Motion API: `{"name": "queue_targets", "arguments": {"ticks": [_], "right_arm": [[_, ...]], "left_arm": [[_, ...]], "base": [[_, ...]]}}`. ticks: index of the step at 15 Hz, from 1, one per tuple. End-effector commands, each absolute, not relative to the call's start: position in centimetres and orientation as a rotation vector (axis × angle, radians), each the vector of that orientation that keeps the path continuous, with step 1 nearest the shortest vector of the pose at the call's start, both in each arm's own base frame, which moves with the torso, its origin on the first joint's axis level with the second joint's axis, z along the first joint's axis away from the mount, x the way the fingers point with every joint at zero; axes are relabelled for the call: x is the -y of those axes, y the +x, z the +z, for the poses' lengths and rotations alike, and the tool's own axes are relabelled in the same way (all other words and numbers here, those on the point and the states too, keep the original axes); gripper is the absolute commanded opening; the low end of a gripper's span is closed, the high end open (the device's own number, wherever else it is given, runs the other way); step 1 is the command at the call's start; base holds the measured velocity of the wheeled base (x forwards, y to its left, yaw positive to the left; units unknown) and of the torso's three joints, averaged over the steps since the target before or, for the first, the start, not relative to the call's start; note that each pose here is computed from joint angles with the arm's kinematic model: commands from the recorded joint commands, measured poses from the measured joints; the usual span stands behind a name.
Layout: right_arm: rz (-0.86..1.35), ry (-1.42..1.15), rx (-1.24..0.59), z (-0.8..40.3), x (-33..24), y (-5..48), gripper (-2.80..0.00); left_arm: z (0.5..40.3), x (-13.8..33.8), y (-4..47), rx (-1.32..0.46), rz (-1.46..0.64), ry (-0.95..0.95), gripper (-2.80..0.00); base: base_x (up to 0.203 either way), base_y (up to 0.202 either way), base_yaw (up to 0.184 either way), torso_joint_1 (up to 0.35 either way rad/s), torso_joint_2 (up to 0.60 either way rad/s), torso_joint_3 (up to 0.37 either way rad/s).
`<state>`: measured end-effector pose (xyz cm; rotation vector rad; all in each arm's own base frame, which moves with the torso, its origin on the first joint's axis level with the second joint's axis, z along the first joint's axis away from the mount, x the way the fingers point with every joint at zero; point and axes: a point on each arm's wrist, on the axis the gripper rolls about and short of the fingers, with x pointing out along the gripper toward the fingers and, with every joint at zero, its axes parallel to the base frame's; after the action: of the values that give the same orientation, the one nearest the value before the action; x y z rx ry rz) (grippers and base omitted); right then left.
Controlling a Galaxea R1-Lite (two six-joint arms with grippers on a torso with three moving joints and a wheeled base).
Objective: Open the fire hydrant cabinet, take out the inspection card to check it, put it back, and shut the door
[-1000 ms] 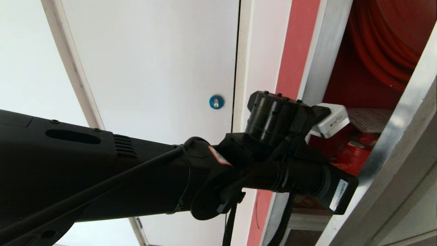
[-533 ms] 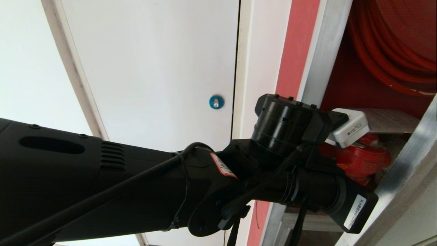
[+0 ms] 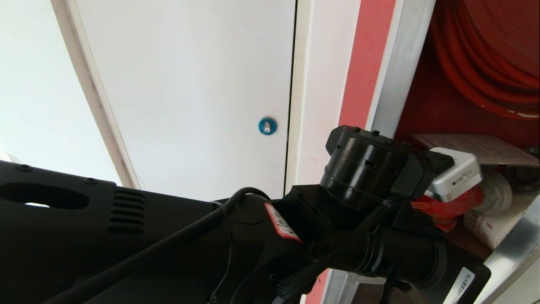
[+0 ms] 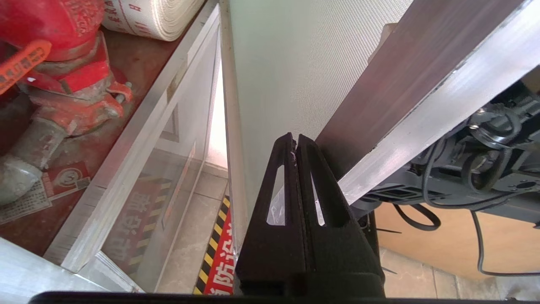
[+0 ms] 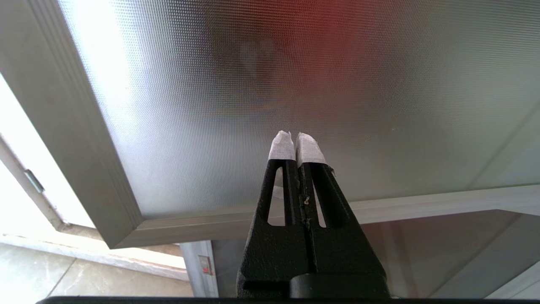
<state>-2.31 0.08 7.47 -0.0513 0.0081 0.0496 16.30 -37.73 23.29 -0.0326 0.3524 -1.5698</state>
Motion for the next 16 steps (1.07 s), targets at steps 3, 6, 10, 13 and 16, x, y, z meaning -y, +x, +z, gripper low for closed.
{"name": "queue_targets", "arguments": {"ticks": [3, 6, 10, 13, 16], "right_arm": [[0.051, -0.052, -0.008, 7.5, -0.1, -2.3, -2.80], [0.051, -0.052, -0.008, 7.5, -0.1, -2.3, -2.80], [0.051, -0.052, -0.008, 7.5, -0.1, -2.3, -2.80], [0.051, -0.052, -0.008, 7.5, -0.1, -2.3, -2.80], [0.051, -0.052, -0.008, 7.5, -0.1, -2.3, -2.80]], "left_arm": [[23.8, 37.6, 15.4, -0.342, -1.593, -0.035, -2.80], [24.0, 37.4, 14.6, -0.343, -1.608, -0.034, -2.80], [24.4, 37.3, 13.7, -0.340, -1.629, -0.033, -2.80], [24.6, 37.3, 12.8, -0.337, -1.651, -0.031, -2.80], [24.5, 37.5, 12.2, -0.343, -1.667, -0.026, -2.80]], "base": [[0.000, 0.000, 0.000, 0.000, 0.00, 0.000], [0.000, 0.000, 0.000, 0.000, 0.00, 0.000], [0.000, 0.000, 0.000, 0.000, 0.00, 0.000], [0.000, 0.000, 0.000, 0.000, 0.00, 0.000], [0.000, 0.000, 0.000, 0.000, 0.00, 0.000]]}}
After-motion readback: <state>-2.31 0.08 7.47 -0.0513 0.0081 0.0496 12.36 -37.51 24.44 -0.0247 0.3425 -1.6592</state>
